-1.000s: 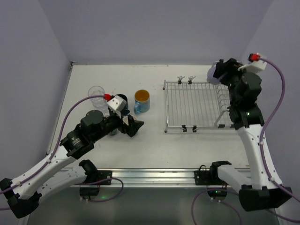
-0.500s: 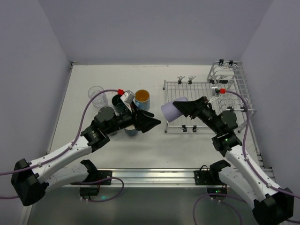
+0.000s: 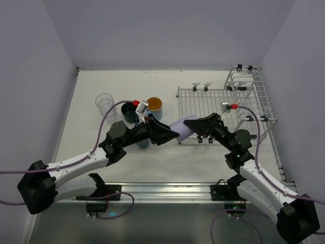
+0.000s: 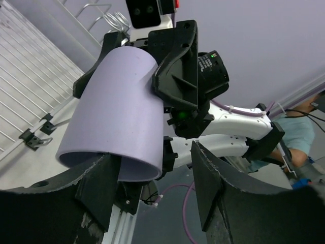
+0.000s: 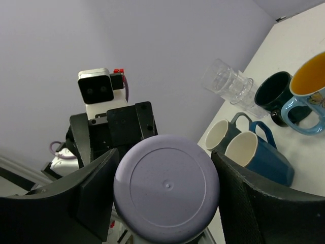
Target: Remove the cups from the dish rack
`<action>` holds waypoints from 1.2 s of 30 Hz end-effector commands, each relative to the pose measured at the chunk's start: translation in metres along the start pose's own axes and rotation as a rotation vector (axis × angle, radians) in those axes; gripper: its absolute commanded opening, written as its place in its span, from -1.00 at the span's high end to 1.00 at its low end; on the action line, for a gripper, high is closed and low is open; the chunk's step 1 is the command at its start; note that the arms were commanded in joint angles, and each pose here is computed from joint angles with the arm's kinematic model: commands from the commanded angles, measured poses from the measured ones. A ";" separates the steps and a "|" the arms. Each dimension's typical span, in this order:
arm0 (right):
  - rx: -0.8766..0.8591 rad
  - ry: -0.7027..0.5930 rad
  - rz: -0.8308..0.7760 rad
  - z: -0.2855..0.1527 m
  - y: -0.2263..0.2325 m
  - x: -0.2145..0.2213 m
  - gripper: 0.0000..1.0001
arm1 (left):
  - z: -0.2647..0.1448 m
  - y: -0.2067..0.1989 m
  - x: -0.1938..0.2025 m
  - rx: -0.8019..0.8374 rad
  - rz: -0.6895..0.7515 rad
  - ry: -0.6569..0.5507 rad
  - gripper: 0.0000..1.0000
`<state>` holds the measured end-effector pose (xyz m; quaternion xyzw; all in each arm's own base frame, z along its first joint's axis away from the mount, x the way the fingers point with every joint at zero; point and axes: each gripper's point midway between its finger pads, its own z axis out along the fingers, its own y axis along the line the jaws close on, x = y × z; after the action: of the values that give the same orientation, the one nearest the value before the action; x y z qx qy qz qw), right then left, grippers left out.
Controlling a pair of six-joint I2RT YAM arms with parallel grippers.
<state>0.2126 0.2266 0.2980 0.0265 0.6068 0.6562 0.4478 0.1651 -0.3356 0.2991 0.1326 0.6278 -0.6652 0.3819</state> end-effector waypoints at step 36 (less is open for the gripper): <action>0.491 -0.145 -0.454 -0.027 -0.031 -0.057 -0.98 | -0.049 0.109 0.015 -0.884 0.497 0.675 1.00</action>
<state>0.2478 0.1807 0.2830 0.0476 0.7051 0.4092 0.5772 0.2176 -0.3032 0.2247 0.2660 0.8648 -0.2326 0.3567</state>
